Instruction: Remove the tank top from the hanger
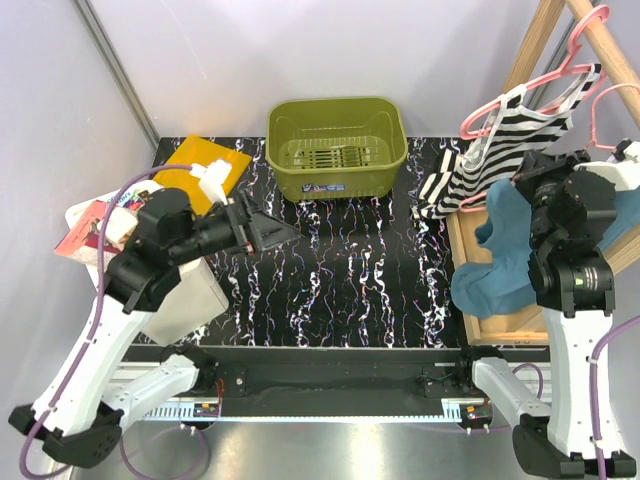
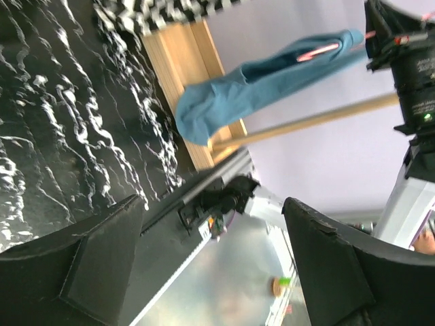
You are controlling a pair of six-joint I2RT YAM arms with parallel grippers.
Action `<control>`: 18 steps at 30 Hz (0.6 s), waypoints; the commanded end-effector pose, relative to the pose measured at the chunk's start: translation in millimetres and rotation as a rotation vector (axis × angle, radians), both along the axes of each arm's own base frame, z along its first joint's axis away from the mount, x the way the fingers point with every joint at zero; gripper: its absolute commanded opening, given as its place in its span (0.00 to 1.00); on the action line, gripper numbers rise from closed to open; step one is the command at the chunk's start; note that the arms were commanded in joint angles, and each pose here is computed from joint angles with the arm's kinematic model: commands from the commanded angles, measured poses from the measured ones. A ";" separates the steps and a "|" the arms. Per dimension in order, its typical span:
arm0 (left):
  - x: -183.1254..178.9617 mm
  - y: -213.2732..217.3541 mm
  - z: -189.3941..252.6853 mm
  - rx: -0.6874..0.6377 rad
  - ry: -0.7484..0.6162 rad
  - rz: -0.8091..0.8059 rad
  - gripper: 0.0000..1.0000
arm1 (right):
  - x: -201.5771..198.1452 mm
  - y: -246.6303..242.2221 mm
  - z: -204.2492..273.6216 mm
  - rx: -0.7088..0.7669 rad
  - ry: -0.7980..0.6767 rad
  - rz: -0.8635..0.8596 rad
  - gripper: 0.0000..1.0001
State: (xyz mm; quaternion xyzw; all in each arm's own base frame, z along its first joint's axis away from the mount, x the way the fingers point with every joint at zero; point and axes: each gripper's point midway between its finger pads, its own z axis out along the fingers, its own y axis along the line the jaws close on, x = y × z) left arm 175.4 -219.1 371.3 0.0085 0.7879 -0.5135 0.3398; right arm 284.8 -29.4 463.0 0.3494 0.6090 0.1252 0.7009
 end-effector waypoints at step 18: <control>7.5 -91.4 27.1 -0.034 -0.086 -0.205 0.87 | -90.1 112.8 -67.9 -0.014 0.229 0.693 0.06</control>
